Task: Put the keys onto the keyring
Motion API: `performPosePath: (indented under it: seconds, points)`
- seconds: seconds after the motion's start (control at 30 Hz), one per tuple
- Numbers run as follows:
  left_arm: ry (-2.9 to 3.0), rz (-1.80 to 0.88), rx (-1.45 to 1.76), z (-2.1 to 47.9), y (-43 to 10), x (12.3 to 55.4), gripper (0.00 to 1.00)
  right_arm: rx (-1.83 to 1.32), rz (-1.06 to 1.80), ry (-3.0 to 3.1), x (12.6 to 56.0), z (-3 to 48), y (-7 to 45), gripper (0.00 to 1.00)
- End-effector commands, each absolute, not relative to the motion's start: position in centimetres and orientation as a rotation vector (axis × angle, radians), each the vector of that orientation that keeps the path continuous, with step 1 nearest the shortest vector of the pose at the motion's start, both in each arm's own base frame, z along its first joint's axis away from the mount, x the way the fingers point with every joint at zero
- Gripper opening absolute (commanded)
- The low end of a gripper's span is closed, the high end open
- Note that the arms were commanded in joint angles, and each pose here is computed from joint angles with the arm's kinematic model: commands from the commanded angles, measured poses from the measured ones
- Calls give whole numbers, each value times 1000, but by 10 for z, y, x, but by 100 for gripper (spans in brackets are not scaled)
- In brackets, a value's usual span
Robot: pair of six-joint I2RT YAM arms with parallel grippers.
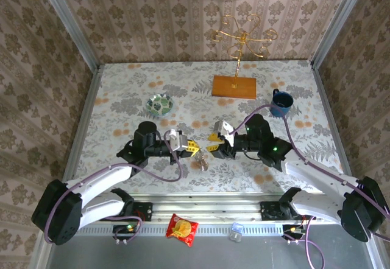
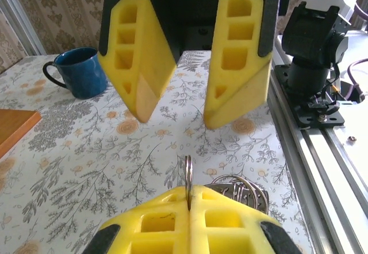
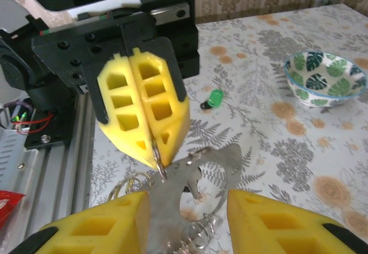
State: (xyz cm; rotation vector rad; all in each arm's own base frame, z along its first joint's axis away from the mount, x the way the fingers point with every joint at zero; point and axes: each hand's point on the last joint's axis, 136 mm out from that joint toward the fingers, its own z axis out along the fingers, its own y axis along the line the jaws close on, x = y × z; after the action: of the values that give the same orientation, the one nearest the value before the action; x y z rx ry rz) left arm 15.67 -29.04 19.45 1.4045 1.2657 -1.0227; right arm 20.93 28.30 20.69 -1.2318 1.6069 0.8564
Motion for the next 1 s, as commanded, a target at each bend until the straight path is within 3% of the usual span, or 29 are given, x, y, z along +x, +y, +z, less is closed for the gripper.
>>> performPosePath:
  seconds: [0.0,0.33,0.63,0.77,0.8,0.87,0.97]
  points:
    - [1171,-1030,1382,213,-293,153,0,-1307,895,1507,200,215,297,40]
    - [1155,-1038,1390,208,-294,149,0,-1329,869,1491,206,214,308,26]
    - [1139,-1043,1397,208,-295,147,0,-1328,875,1468,205,220,312,21]
    - [1143,-1038,1395,208,-295,149,0,-1337,880,1459,205,222,315,0]
    - [1149,-1031,1392,207,-295,150,1,-1343,877,1463,205,222,315,0]
    - [1172,-1004,1379,206,-294,153,19,-1365,862,1469,204,222,314,0]
    - [1201,-960,1375,205,-291,158,32,-1424,809,1524,203,215,308,0]
